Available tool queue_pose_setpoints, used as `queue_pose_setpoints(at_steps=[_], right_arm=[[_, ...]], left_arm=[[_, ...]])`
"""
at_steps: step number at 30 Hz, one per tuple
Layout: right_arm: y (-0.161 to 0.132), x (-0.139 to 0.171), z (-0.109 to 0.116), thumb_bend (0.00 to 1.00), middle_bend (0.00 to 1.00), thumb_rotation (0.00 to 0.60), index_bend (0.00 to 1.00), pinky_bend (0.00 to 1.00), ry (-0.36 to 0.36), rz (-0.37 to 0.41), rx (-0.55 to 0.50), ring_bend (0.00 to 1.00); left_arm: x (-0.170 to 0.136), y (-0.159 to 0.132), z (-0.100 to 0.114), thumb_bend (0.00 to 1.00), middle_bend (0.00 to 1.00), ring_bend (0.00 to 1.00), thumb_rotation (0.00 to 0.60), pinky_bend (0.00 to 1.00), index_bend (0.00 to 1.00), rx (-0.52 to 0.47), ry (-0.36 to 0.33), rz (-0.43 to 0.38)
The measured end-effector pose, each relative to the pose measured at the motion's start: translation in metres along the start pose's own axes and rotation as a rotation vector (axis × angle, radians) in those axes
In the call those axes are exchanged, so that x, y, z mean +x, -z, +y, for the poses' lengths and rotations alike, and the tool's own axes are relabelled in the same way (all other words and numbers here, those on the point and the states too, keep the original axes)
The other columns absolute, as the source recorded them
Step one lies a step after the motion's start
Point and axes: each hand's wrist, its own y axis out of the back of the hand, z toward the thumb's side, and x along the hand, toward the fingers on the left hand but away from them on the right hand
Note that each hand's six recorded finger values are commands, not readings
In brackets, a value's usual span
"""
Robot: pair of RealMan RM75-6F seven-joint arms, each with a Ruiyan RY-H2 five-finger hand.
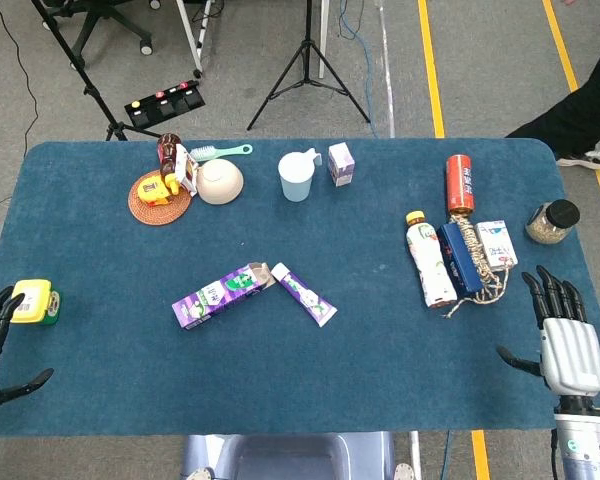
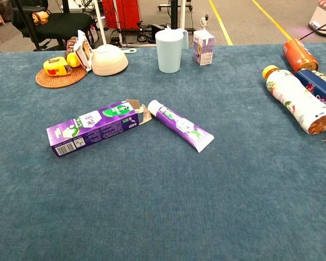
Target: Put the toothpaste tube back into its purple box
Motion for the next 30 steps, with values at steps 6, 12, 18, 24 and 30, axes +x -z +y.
queue_pose_setpoints(at_steps=[6, 12, 18, 24, 30], right_arm=[[0.004, 0.001, -0.001, 0.0, 0.0, 0.6, 0.0, 0.0, 0.001, -0.003, 0.0, 0.0], [0.001, 0.002, -0.002, 0.0, 0.0, 0.6, 0.0, 0.0, -0.007, 0.011, -0.009, 0.0], [-0.008, 0.003, -0.008, 0.0, 0.0, 0.6, 0.0, 0.0, -0.037, 0.044, -0.047, 0.0], [-0.03, -0.003, -0.02, 0.0, 0.0, 0.6, 0.0, 0.0, -0.109, 0.108, -0.087, 0.0], [-0.066, -0.023, -0.038, 0.0, 0.0, 0.6, 0.0, 0.0, -0.192, 0.203, -0.058, 0.0]], left_arm=[[0.0, -0.001, -0.001, 0.08, 0.0, 0.0, 0.6, 0.1, 0.0, -0.004, 0.006, -0.001], [-0.001, -0.003, -0.002, 0.08, 0.0, 0.0, 0.6, 0.1, 0.0, -0.006, 0.009, -0.01], [-0.002, -0.007, -0.005, 0.08, 0.0, 0.0, 0.6, 0.1, 0.0, 0.002, 0.017, -0.024], [-0.004, -0.011, -0.01, 0.08, 0.0, 0.0, 0.6, 0.1, 0.0, 0.016, 0.032, -0.039], [-0.007, -0.012, -0.011, 0.08, 0.0, 0.0, 0.6, 0.1, 0.0, 0.016, 0.036, -0.042]])
